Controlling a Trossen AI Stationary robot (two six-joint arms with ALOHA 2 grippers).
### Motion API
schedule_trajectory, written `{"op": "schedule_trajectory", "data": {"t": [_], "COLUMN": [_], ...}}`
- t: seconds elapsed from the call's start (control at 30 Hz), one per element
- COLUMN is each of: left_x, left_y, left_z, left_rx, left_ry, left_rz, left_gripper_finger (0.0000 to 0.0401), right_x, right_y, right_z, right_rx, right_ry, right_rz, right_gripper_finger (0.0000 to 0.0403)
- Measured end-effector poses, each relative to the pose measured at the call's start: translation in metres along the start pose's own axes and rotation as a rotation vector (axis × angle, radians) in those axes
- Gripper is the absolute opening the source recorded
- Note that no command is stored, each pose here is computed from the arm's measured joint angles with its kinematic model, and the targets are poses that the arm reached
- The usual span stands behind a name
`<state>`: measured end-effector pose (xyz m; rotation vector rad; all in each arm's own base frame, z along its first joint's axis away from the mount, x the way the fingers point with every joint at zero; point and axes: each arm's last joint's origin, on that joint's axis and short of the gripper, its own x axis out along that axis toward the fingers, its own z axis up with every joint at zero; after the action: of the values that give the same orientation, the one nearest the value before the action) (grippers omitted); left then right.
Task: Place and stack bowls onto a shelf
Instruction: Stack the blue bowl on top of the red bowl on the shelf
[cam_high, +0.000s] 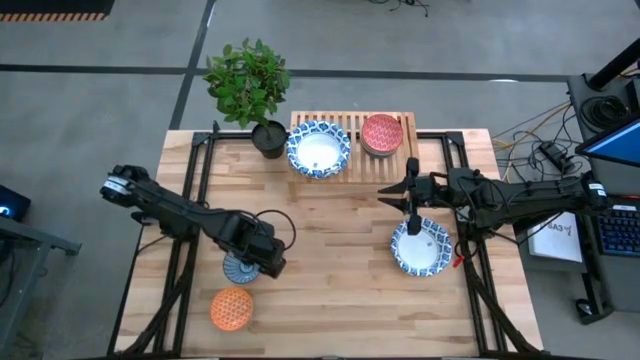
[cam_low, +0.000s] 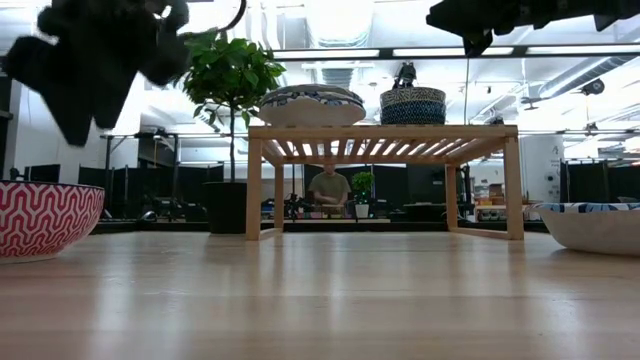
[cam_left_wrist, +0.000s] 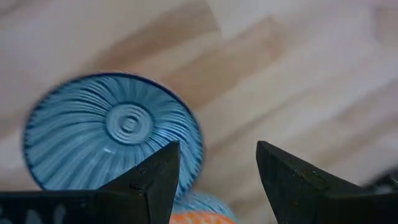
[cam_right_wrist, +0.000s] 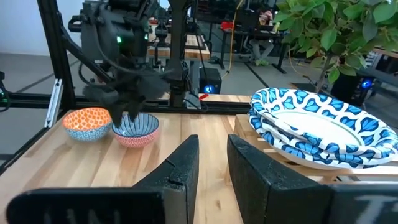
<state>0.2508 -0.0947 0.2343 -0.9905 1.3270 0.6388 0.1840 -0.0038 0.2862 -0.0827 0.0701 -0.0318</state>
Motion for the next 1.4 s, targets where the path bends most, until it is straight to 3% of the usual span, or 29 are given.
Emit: {"op": "schedule_trajectory", "data": {"t": [0.2, 0.37, 0.67, 1.03, 1.17, 1.4], "left_x": [-0.025, -0.031, 0.005, 0.067, 0.079, 0.081], "left_y": [-0.019, -0.021, -0.022, -0.026, -0.027, -0.026], "left_z": [-0.001, -0.002, -0.008, -0.004, -0.004, -0.003], "left_rx": [0.014, -0.004, -0.062, -0.041, -0.031, 0.003], "left_ry": [-0.006, -0.036, 0.025, 0.087, 0.093, 0.089], "left_rz": [-0.106, -0.114, 0.02, 0.261, 0.295, 0.303], "left_gripper_finger": [0.0194, 0.0194, 0.0194, 0.0194, 0.0191, 0.013], "right_x": [0.0, 0.0, 0.0, 0.0, 0.0, 0.0], "right_y": [0.0, 0.0, 0.0, 0.0, 0.0, 0.0], "right_z": [0.0, -0.001, -0.001, -0.001, -0.001, -0.002], "right_rx": [-0.008, -0.008, -0.012, -0.015, -0.015, -0.015], "right_ry": [0.005, 0.007, 0.009, 0.011, 0.012, 0.016], "right_rz": [0.0, 0.001, 0.0, 0.0, 0.001, 0.001], "right_gripper_finger": [0.0077, 0.0074, 0.0073, 0.007, 0.0074, 0.0077]}}
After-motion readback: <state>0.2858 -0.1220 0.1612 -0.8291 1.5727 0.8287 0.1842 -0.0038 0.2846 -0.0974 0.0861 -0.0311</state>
